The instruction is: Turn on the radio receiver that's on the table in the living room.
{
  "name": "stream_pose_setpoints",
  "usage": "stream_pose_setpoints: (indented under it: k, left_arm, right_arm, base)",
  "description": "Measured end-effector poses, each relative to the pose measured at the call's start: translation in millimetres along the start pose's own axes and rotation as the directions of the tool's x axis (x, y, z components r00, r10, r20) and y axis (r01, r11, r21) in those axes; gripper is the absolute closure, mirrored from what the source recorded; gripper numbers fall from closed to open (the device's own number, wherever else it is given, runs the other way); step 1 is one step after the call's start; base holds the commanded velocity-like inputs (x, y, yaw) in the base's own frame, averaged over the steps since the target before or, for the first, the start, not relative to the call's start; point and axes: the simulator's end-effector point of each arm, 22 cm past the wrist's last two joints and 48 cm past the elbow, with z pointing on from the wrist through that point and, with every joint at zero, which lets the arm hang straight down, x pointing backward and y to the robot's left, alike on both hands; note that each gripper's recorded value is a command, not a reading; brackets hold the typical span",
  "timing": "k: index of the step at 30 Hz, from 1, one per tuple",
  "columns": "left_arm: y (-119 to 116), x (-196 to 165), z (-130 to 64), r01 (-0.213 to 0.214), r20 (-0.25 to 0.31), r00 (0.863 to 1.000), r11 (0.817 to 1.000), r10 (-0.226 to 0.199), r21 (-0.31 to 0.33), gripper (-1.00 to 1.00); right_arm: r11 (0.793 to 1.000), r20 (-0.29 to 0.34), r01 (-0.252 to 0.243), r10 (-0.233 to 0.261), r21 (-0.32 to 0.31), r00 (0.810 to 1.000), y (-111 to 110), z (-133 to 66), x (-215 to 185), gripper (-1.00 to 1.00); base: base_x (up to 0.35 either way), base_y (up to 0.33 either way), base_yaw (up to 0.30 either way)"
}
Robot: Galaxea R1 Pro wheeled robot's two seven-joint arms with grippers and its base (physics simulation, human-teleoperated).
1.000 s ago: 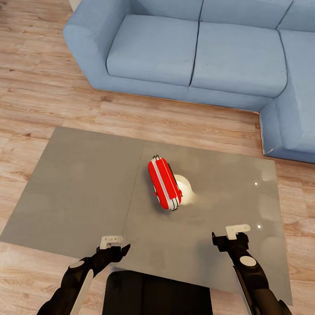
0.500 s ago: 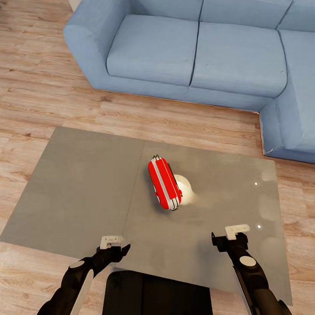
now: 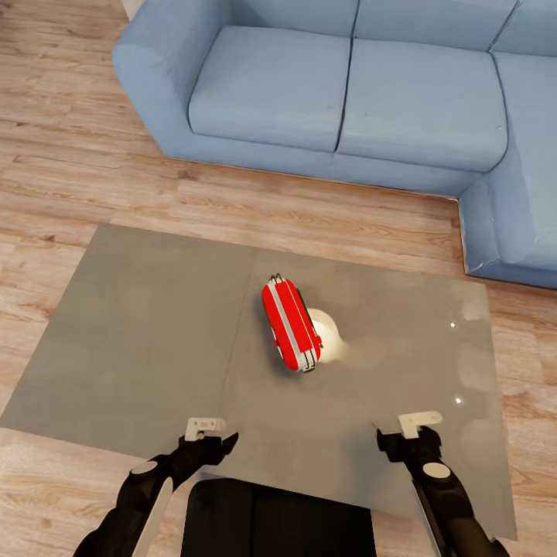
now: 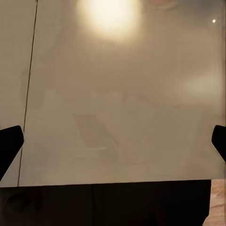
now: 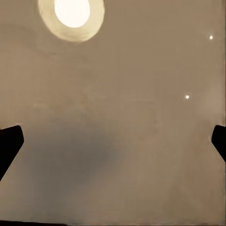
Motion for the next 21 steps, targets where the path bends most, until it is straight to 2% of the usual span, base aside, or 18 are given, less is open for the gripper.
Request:
stream_pose_setpoints:
  k: [2, 5, 19, 20, 21]
  left_arm:
    - [-1, -1, 0.0, 0.000, 0.001, 1.000, 1.000, 0.000, 0.002, -1.00]
    - [-1, -1, 0.0, 0.000, 0.001, 1.000, 1.000, 0.000, 0.002, -1.00]
    - [-1, 1, 0.6, 0.002, -0.002, 1.000, 1.000, -0.002, 0.002, -1.00]
    - [-1, 1, 0.5, 0.002, -0.003, 1.000, 1.000, -0.002, 0.002, -1.00]
    - [-1, 1, 0.8, 0.002, -0.003, 1.000, 1.000, -0.002, 0.002, -1.00]
  right_arm:
    - [1.000, -0.010, 0.008, -0.007, 0.012, 1.000, -3, -2.7, 4, -1.00]
    - [1.000, -0.023, 0.012, -0.012, 0.003, 1.000, 6, -8.0, 9, -1.00]
    - [0.997, 0.071, -0.025, 0.030, -0.076, 0.997, 56, -24.4, -69, -1.00]
    - [0.989, -0.111, -0.034, 0.018, -0.145, 0.994, 99, -38.7, -84, -1.00]
    - [0.983, 0.033, 0.018, -0.012, -0.183, 0.999, 116, -52.3, -184, -1.00]
  base:
    - [0.000, 0.000, 0.000]
    - [0.000, 0.000, 0.000]
    - [0.000, 0.000, 0.000]
    - [0.000, 0.000, 0.000]
    - [0.000, 0.000, 0.000]
